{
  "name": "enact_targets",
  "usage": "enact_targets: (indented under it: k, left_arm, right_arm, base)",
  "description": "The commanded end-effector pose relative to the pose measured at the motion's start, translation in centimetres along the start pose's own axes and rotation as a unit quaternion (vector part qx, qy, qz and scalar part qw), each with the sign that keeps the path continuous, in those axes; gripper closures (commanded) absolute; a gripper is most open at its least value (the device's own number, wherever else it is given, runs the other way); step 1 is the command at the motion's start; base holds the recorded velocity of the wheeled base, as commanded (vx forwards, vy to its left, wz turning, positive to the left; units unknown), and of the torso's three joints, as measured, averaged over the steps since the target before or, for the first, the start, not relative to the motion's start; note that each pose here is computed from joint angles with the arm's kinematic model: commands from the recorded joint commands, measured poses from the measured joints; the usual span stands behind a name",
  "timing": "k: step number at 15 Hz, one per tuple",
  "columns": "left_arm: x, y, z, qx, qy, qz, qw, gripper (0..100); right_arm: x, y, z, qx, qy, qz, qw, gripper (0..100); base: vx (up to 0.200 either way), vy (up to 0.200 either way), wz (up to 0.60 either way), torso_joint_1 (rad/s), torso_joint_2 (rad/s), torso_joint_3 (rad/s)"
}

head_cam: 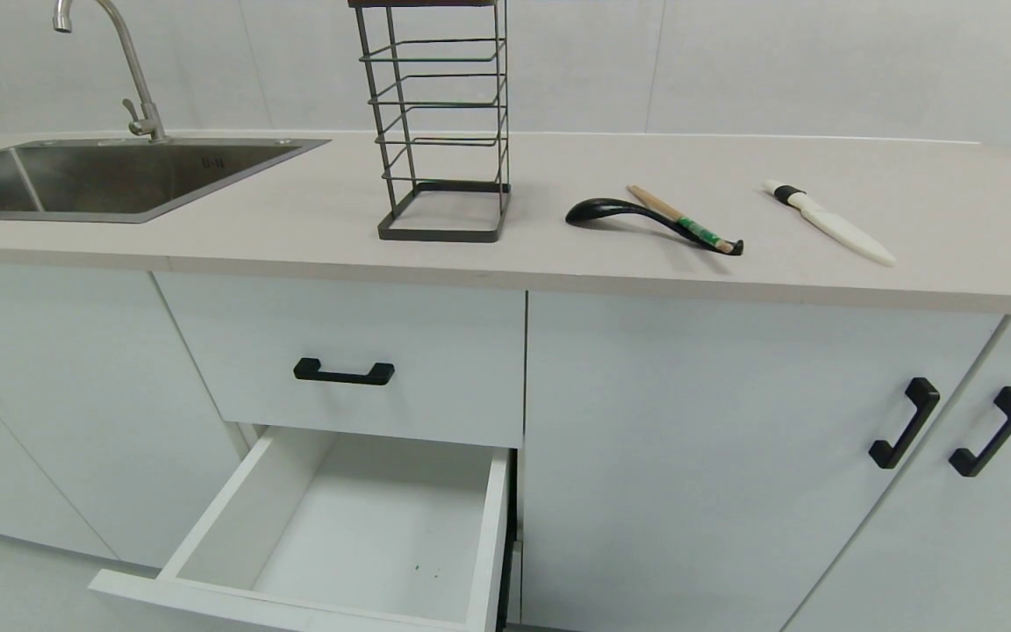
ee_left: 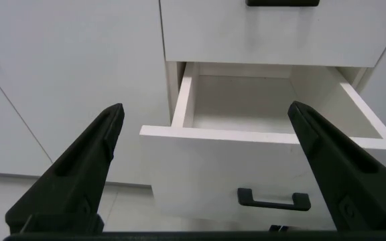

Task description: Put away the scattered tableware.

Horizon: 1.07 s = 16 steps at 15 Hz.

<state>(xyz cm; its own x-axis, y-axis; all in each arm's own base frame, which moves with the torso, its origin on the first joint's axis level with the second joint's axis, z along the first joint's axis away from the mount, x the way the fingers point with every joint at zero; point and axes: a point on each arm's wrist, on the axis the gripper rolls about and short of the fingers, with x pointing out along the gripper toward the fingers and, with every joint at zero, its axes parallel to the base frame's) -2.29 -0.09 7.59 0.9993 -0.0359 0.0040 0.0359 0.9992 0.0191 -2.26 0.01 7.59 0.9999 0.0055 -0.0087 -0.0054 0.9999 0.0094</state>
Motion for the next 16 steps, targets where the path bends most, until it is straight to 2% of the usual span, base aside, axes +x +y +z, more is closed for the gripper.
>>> enact_targets:
  k: [1, 11, 12, 16]
  left_arm:
    - [0.01, 0.0, -0.01, 0.0, 0.0, 0.0, 1.0, 0]
    - [0.01, 0.02, -0.01, -0.004, 0.001, 0.005, 1.0, 0]
    - [0.01, 0.02, -0.01, -0.004, 0.001, 0.006, 1.0, 0]
    - [0.01, 0.04, -0.01, -0.009, 0.001, 0.009, 0.9999, 0]
  right_arm:
    - [0.01, 0.0, 0.0, 0.0, 0.001, 0.0, 1.0, 100]
    - [0.02, 0.0, -0.05, 0.0, 0.002, 0.0, 1.0, 100]
    - [0.01, 0.0, 0.0, 0.0, 0.001, 0.0, 1.0, 100]
    - [0.01, -0.01, -0.02, -0.002, 0.002, -0.002, 1.0, 100]
  base:
    - [0.0, 0.0, 0.0, 0.0, 0.0, 0.0]
    - [0.0, 0.0, 0.0, 0.0, 0.0, 0.0]
    - [0.0, 0.0, 0.6, 0.002, 0.0, 0.002]
    - [0.0, 0.0, 0.0, 0.078, -0.14, -0.038]
